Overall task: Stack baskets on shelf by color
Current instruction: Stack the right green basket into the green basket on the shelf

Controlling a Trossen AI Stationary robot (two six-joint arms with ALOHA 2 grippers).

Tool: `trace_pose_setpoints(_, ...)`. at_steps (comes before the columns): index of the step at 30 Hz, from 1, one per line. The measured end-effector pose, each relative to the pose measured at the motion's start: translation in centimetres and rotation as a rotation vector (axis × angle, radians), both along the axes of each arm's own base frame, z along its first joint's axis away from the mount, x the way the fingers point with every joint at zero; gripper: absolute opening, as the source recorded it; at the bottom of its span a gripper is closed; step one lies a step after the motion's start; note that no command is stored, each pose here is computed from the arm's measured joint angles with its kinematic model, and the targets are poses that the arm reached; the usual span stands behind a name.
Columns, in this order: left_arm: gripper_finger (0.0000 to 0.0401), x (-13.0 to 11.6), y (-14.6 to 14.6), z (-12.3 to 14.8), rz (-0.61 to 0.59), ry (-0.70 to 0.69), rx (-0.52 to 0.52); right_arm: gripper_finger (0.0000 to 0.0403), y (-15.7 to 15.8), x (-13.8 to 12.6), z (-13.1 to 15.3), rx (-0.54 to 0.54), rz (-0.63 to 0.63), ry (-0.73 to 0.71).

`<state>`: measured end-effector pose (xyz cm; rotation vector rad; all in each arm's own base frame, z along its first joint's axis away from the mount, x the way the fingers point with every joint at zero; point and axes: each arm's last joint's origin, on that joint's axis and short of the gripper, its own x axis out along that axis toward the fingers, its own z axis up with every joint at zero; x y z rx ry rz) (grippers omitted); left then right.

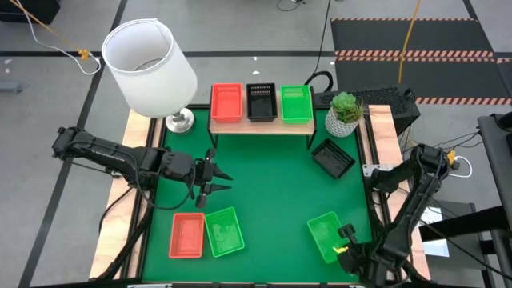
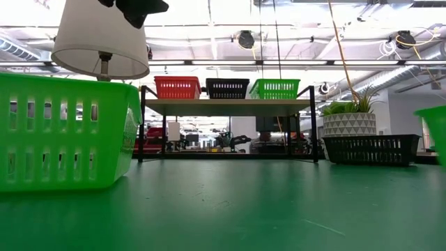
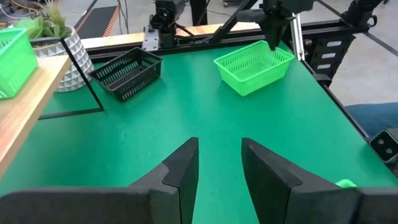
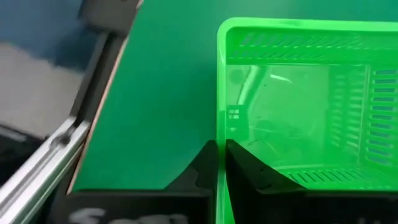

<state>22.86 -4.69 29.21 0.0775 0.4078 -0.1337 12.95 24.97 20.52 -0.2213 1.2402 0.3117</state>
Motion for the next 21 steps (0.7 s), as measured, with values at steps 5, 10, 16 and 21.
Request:
trace_pose_setpoints(5, 0.0124, -0.1, 0.0, -0.1, -0.002, 0.014, 0.01, 0.0005, -1.3, 1.9, 0.6, 0.016, -0.1, -0.03)
trace_pose_setpoints(10, 0.0124, -0.1, 0.0, -0.3, -0.004, 0.03, 0.018, 0.0004, -2.6, 4.2, 2.2, 0.0, -0.162, -0.095)
trace_pose_setpoints(16, 0.0124, -0.2, 0.1, -0.5, -0.005, 0.052, 0.024, 0.0002, -4.7, 7.2, 5.9, -0.032, -0.229, -0.133)
trace_pose_setpoints(21, 0.0124, -0.2, 0.0, -0.4, -0.009, 0.047, 0.034, 0.0001, -6.5, 8.8, 8.9, -0.068, -0.261, -0.143)
